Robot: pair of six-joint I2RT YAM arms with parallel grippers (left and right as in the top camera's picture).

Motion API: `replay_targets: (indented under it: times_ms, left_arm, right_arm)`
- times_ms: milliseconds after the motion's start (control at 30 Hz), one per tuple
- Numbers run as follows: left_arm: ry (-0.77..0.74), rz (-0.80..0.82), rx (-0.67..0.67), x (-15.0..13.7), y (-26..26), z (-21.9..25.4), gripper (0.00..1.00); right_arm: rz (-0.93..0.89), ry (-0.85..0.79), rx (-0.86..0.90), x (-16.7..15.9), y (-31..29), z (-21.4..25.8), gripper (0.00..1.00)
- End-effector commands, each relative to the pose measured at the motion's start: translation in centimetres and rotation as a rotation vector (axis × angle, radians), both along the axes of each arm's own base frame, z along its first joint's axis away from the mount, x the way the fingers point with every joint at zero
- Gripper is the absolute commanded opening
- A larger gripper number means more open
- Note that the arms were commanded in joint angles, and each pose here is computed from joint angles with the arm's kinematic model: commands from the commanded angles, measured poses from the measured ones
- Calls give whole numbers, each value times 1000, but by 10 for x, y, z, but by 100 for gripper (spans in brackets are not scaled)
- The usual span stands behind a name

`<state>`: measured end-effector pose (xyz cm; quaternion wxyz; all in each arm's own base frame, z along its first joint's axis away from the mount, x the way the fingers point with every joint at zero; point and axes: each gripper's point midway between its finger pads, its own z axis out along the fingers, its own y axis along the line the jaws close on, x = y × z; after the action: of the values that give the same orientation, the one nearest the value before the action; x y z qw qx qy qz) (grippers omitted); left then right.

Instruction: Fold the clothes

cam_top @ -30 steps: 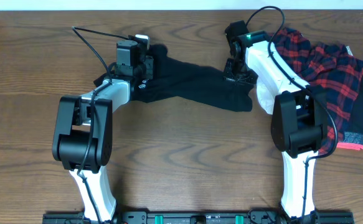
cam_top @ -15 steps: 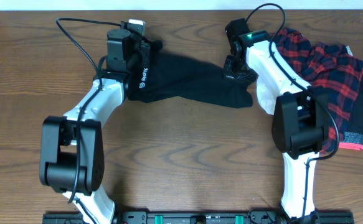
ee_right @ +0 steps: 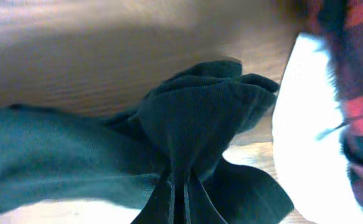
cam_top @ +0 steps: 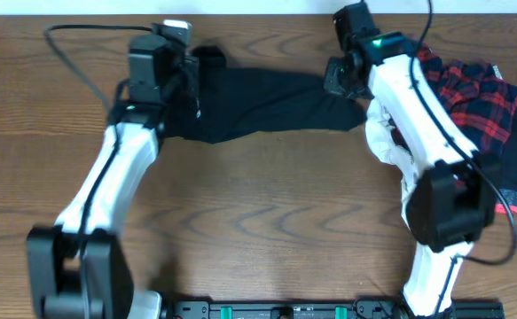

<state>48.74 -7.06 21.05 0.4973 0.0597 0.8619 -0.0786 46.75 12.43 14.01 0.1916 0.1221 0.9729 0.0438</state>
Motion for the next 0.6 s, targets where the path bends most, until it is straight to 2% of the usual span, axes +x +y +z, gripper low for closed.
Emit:
replay_targets:
  times_ms: [0, 233, 367, 567]
  left_arm:
    - [-65, 13, -10, -13, 9, 43, 6]
    - [-179, 79, 5, -49, 28, 107, 6]
    - [-256, 97, 3, -67, 32, 139, 6]
    - [-179, 113, -28, -72, 32, 123, 6]
  right_arm:
    - [56, -121, -2, -6, 1, 54, 1]
    - [108, -252, 12, -25, 4, 117, 1]
    - [123, -286, 13, -32, 5, 132, 1]
    - [124, -269, 9, -36, 4, 130, 1]
